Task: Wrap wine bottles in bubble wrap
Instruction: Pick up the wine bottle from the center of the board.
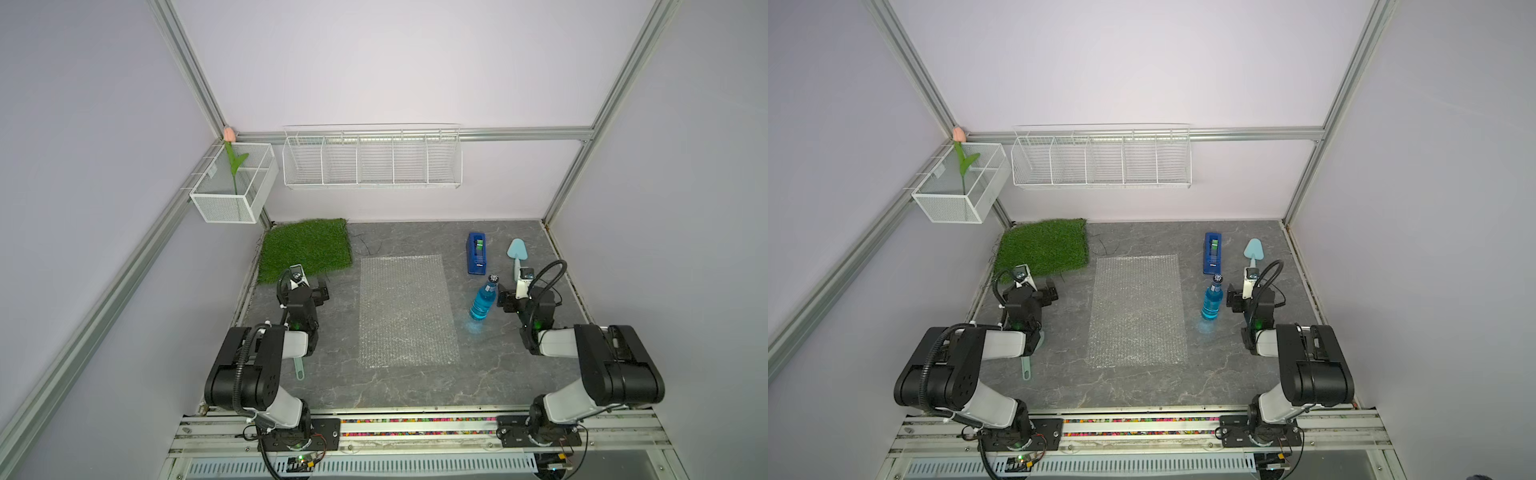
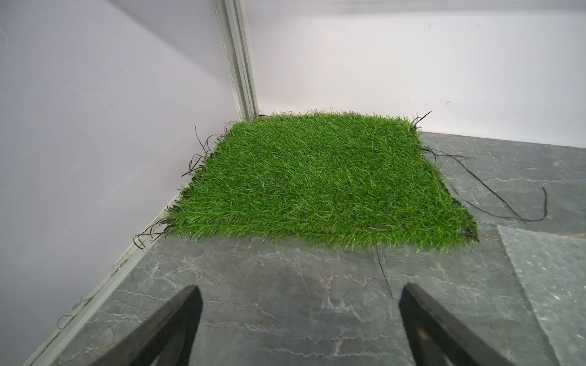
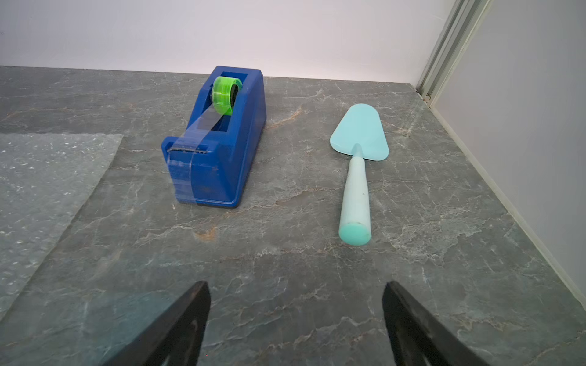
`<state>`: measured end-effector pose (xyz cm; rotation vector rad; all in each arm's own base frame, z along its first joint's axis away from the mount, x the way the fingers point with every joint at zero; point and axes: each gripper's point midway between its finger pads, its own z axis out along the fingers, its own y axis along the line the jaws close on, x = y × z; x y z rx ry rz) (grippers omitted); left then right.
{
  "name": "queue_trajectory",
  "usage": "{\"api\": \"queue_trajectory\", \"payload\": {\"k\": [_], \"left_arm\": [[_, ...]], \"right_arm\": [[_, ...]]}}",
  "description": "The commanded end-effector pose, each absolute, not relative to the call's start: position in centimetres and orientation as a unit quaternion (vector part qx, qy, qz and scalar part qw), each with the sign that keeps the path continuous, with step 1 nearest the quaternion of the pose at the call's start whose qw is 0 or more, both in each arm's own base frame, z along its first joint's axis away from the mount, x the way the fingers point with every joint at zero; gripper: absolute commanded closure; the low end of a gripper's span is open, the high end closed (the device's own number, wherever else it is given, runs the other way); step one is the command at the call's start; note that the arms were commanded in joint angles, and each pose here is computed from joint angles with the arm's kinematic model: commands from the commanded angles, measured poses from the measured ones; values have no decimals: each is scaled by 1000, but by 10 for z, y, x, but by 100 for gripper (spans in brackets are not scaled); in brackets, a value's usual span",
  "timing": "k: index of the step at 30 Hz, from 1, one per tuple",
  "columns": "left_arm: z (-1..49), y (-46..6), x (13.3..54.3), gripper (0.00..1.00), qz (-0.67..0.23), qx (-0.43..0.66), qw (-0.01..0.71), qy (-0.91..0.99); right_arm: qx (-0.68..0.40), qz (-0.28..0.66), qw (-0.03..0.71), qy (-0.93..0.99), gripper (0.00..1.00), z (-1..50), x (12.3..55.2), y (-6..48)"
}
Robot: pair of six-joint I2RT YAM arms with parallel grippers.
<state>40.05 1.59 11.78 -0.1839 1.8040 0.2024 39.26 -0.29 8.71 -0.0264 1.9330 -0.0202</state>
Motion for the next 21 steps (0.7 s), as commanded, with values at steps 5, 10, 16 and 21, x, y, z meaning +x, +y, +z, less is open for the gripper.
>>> {"api": "queue_trajectory", "payload": {"k": [5, 10, 16, 21], "left_arm": [[118, 17, 400, 1, 86, -81, 614, 780], [117, 17, 400, 1, 86, -80, 613, 781], [117, 18, 401, 1, 82, -82, 612, 783], [116, 20, 402, 0, 78, -84, 610, 784]], "right_arm": [[-13, -10, 576, 817, 12, 93, 396, -2], [-12, -9, 576, 818, 12, 93, 396, -2], [-12, -7, 575, 818, 12, 93, 396, -2], [-11, -5, 577, 817, 12, 94, 395, -2]]}}
